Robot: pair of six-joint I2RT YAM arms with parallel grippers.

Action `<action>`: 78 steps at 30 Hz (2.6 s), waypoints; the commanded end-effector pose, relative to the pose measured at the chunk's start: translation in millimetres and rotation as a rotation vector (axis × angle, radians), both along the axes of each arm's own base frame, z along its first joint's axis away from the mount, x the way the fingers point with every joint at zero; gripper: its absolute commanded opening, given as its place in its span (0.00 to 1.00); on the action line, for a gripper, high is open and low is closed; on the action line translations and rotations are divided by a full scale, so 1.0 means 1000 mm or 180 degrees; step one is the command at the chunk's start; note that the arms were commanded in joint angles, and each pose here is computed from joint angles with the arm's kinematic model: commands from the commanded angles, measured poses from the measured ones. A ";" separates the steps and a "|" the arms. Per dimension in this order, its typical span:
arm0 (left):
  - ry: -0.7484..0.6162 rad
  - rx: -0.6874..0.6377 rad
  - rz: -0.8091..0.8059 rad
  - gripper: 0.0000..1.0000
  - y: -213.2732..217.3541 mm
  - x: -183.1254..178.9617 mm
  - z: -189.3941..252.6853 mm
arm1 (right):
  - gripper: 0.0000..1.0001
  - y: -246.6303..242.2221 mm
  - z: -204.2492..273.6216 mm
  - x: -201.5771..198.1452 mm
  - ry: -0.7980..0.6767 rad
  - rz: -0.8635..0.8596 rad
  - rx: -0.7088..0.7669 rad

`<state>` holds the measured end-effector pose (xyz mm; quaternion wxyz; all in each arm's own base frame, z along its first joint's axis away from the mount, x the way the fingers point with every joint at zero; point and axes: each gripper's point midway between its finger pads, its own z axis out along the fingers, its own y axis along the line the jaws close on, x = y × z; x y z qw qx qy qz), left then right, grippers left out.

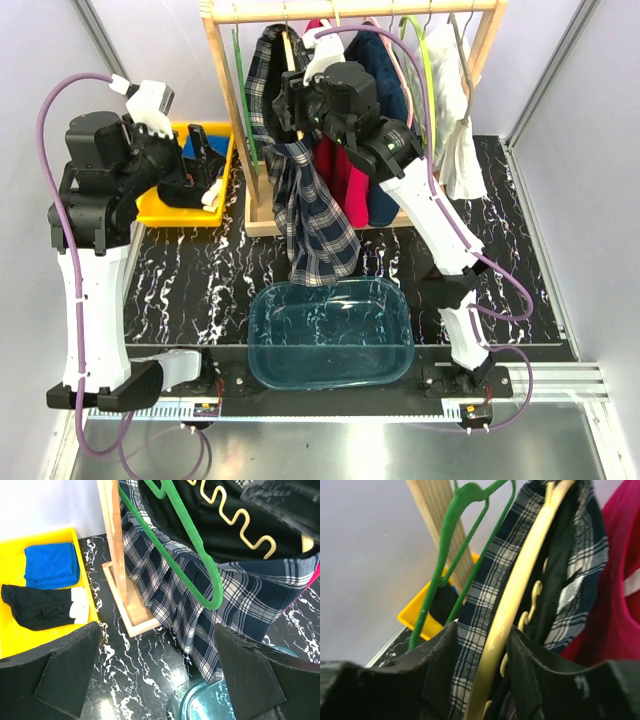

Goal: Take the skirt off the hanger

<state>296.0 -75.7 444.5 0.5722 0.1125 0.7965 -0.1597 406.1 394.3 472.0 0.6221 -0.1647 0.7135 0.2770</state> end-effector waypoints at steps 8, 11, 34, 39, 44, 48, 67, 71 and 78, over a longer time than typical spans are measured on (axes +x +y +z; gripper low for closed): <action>-0.0335 0.0168 0.0044 0.99 0.008 -0.008 0.010 | 0.03 -0.022 0.005 0.025 -0.0291 -0.0485 -0.0218; -0.0342 0.0209 0.0068 0.99 0.010 -0.009 0.009 | 0.00 -0.028 0.005 0.029 -0.0311 -0.0615 -0.0253; -0.0260 0.0173 0.0058 0.99 0.007 0.010 -0.001 | 0.00 -0.139 0.207 -0.074 -0.1666 -0.0956 0.0660; -0.0362 0.0144 0.0032 0.99 0.006 0.008 0.008 | 0.00 -0.150 0.182 -0.105 -0.1262 -0.0612 0.0529; -0.0576 0.0016 -0.0125 0.99 -0.004 -0.003 0.032 | 0.00 -0.139 0.085 -0.130 -0.0291 -0.0198 0.0385; -0.0778 -0.0134 -0.0270 0.99 -0.014 -0.016 0.057 | 0.00 -0.162 0.040 -0.173 0.0209 -0.0009 0.0374; -0.1236 -0.0579 -0.2576 0.80 -0.085 -0.096 0.050 | 0.00 -0.173 0.125 -0.307 0.0263 0.1666 0.0633; -0.1138 -0.0680 -0.2809 0.79 -0.086 -0.096 0.045 | 0.00 -0.176 0.127 -0.326 0.0479 0.1842 0.0884; -0.1538 -0.0751 -0.2668 0.77 -0.079 -0.074 0.077 | 0.00 -0.199 0.122 -0.354 0.0627 0.1909 0.1014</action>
